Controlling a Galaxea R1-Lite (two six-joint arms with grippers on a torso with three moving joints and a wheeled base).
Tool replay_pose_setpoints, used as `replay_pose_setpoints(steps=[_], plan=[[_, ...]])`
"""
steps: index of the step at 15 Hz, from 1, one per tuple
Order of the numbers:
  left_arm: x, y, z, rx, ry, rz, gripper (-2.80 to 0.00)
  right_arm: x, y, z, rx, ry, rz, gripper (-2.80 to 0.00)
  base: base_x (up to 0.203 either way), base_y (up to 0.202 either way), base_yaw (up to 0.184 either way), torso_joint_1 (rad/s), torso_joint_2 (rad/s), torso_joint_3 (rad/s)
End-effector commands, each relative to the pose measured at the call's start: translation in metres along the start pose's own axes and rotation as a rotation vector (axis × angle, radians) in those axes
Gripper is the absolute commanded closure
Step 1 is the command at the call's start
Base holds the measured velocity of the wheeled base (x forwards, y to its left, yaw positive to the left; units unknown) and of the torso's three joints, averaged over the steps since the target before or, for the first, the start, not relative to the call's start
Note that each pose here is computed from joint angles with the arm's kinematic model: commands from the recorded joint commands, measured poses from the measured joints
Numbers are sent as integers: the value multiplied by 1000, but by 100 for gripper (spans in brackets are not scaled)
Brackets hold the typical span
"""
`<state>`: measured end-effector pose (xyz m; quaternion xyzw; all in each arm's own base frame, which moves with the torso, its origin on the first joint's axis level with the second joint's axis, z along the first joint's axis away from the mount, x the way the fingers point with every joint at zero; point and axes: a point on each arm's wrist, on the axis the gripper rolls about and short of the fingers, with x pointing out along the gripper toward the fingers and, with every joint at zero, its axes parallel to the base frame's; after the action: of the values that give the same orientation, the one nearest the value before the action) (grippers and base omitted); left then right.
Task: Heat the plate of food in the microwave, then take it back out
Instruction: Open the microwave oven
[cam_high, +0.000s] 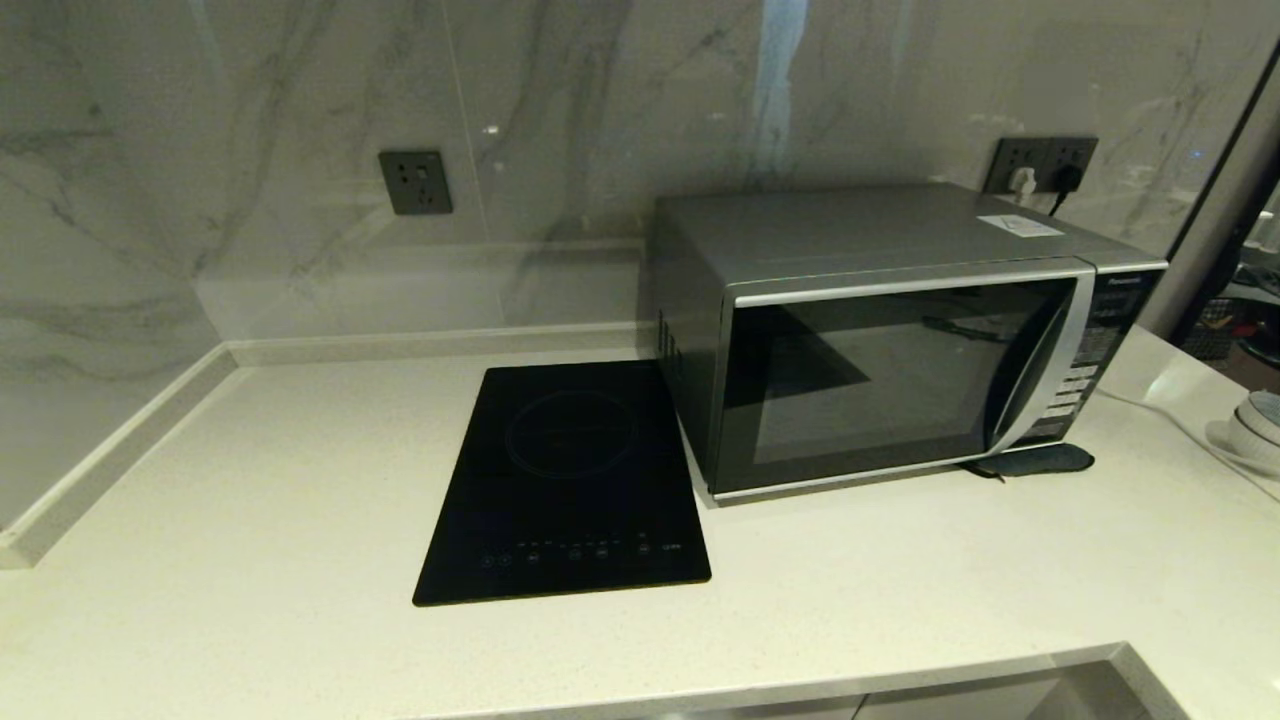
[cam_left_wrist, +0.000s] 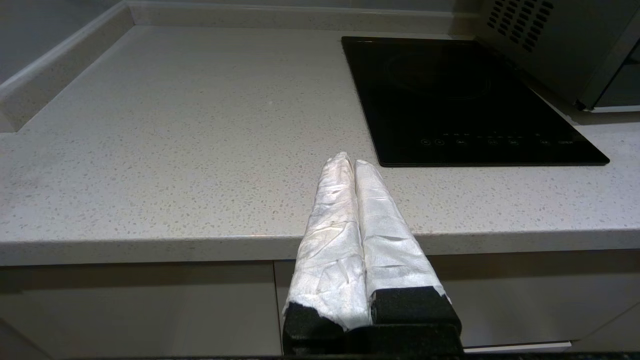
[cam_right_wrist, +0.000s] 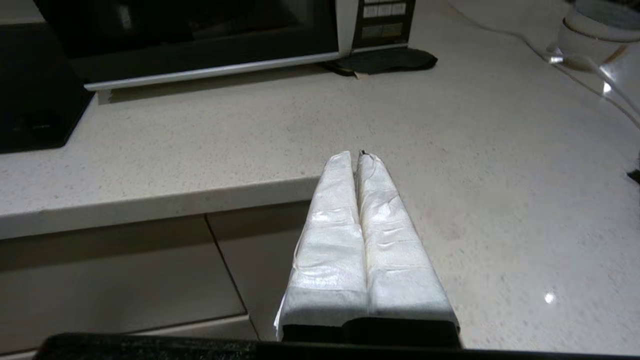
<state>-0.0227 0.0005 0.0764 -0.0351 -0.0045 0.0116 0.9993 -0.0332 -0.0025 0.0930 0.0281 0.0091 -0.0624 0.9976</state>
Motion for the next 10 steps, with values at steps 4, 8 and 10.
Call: replay_pose_setpoints(steps=[4, 8, 10], plan=[[0, 0, 0, 0, 0, 1, 0, 11, 2, -19, 8, -6, 90, 0, 0, 0, 0, 0, 0, 0], [0, 0, 0, 0, 0, 1, 0, 11, 2, -19, 6, -7, 93, 0, 0, 0, 0, 0, 0, 0], [0, 0, 0, 0, 0, 1, 0, 11, 2, -19, 7, -8, 93, 0, 0, 0, 0, 0, 0, 0]])
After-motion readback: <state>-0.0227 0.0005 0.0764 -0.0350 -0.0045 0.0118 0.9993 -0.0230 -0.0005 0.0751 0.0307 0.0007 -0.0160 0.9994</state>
